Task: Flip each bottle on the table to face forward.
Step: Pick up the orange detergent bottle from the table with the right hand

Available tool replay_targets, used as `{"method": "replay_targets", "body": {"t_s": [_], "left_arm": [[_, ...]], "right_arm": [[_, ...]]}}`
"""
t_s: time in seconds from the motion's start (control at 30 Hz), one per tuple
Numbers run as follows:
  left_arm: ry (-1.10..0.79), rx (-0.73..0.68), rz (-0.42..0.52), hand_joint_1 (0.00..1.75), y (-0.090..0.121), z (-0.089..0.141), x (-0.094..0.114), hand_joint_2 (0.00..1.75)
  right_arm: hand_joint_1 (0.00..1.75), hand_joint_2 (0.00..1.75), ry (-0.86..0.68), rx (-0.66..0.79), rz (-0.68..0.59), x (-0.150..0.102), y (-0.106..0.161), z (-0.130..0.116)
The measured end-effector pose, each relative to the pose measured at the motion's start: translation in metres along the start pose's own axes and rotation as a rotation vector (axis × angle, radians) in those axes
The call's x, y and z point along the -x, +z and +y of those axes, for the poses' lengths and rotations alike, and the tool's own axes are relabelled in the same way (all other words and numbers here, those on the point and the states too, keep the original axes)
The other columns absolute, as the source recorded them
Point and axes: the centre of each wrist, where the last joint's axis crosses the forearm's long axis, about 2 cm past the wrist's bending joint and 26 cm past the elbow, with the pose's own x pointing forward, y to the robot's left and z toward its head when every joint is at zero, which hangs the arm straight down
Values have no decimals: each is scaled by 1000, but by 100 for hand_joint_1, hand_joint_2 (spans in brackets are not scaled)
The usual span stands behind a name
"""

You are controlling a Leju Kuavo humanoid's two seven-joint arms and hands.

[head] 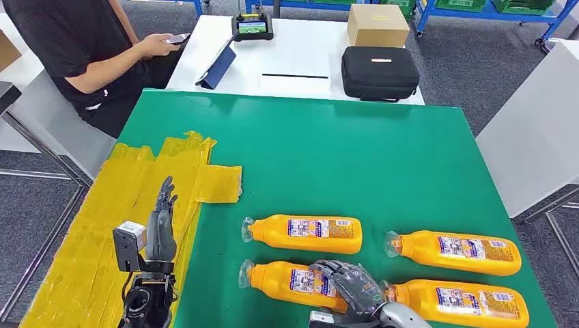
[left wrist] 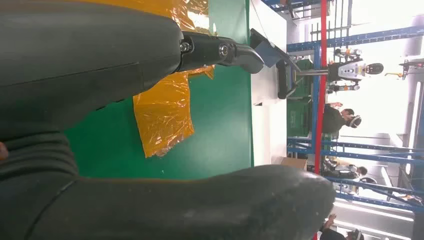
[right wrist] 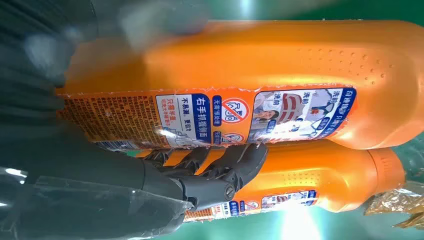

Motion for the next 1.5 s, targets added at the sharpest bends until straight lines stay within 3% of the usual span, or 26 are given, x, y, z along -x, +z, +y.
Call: {"method": "replay_targets", "body": {"t_s": [1.3, 1.4, 1.5], "left_arm": [[21, -19, 1, 0, 1, -4, -4, 0], [20, -19, 1, 0, 1, -4, -4, 0], [19, -20, 2, 0, 1, -4, -4, 0]], "right_arm": [[175, 175, -43, 47, 58, 8, -3, -8], [175, 175, -67, 107, 9, 5, -3, -11], [175, 175, -161, 242, -119, -1, -1, -21]]}}
